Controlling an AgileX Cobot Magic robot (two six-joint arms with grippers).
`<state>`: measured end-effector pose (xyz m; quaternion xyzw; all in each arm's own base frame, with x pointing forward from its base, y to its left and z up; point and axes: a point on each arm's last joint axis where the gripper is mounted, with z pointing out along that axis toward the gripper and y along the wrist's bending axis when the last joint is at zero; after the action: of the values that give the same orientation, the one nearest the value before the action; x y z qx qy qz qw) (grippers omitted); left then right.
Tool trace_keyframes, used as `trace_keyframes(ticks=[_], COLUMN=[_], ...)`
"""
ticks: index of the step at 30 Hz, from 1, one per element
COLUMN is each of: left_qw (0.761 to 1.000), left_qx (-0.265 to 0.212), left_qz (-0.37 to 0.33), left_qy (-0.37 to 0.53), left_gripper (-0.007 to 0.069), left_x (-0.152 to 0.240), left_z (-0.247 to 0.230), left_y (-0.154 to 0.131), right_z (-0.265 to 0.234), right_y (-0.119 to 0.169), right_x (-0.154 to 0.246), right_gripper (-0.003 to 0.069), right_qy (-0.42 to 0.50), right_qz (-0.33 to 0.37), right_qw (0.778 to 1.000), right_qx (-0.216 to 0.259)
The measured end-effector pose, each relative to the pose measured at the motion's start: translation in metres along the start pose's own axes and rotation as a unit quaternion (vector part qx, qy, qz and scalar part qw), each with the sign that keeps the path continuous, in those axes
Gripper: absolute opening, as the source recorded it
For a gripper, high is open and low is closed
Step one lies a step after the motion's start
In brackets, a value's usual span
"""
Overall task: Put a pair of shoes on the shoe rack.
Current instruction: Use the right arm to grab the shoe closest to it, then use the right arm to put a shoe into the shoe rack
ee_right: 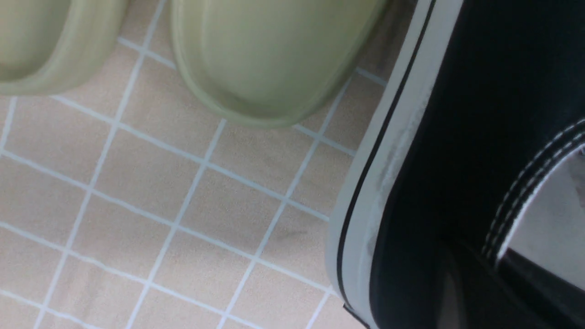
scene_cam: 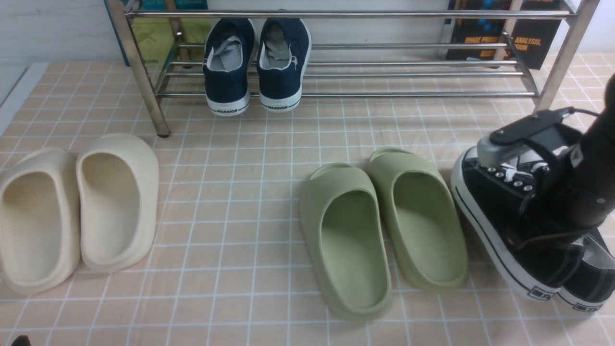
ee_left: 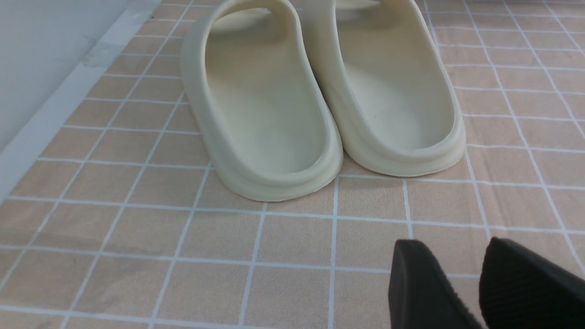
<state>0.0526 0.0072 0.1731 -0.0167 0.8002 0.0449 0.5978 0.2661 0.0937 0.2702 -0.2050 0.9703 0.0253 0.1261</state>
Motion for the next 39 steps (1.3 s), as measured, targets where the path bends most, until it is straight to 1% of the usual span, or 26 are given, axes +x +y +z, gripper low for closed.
trace_keyframes(ticks=[7, 12, 15, 17, 18, 19, 21, 22, 26, 28, 33, 39], left_qw=[1.0, 1.0, 1.0, 1.0, 1.0, 1.0, 0.999, 0.999, 0.998, 0.998, 0.997, 0.997], left_qx=[-0.005, -0.006, -0.006, -0.006, -0.008, -0.009, -0.013, -0.014, -0.021, -0.022, -0.027, -0.028], left_qz=[0.014, 0.014, 0.015, 0.016, 0.021, 0.022, 0.034, 0.037, 0.054, 0.057, 0.069, 0.071], left_qy=[0.001, 0.001, 0.001, 0.001, 0.001, 0.001, 0.0, 0.0, 0.001, 0.001, 0.002, 0.002], left_gripper=[0.0238, 0.0238, 0.0238, 0.0238, 0.0238, 0.0238, 0.0238, 0.0238, 0.0238, 0.0238, 0.0238, 0.0238], left_x=[0.0, 0.0, 0.0, 0.0, 0.0, 0.0, 0.0, 0.0, 0.0, 0.0, 0.0, 0.0], left_z=[0.0, 0.0, 0.0, 0.0, 0.0, 0.0, 0.0, 0.0, 0.0, 0.0, 0.0, 0.0], left_y=[0.001, 0.001, 0.001, 0.001, 0.001, 0.002, 0.002, 0.003, 0.004, 0.004, 0.005, 0.005], right_z=[-0.028, -0.046, -0.046, -0.044, -0.039, -0.039, -0.028, -0.024, -0.006, -0.002, 0.013, 0.032], right_y=[-0.001, -0.004, -0.006, -0.008, -0.01, -0.01, -0.014, -0.015, -0.023, -0.025, -0.033, -0.036], right_x=[-0.015, -0.037, -0.053, -0.062, -0.075, -0.075, -0.097, -0.099, -0.135, -0.143, -0.182, -0.209], right_gripper=[-0.0003, -0.0003, -0.0003, -0.0003, -0.0003, -0.0003, -0.0003, -0.0003, -0.0003, -0.0003, -0.0003, -0.0003], right_qy=[-0.041, -0.075, -0.083, -0.084, -0.081, -0.081, -0.074, -0.07, -0.075, -0.078, -0.111, -0.165], right_qz=[-0.009, -0.022, -0.033, -0.037, -0.041, -0.042, -0.052, -0.054, -0.069, -0.072, -0.083, -0.09], right_qw=[0.999, 0.997, 0.996, 0.995, 0.995, 0.995, 0.995, 0.995, 0.992, 0.991, 0.983, 0.974], right_qx=[0.004, 0.017, 0.024, 0.029, 0.036, 0.037, 0.047, 0.048, 0.076, 0.084, 0.12, 0.131])
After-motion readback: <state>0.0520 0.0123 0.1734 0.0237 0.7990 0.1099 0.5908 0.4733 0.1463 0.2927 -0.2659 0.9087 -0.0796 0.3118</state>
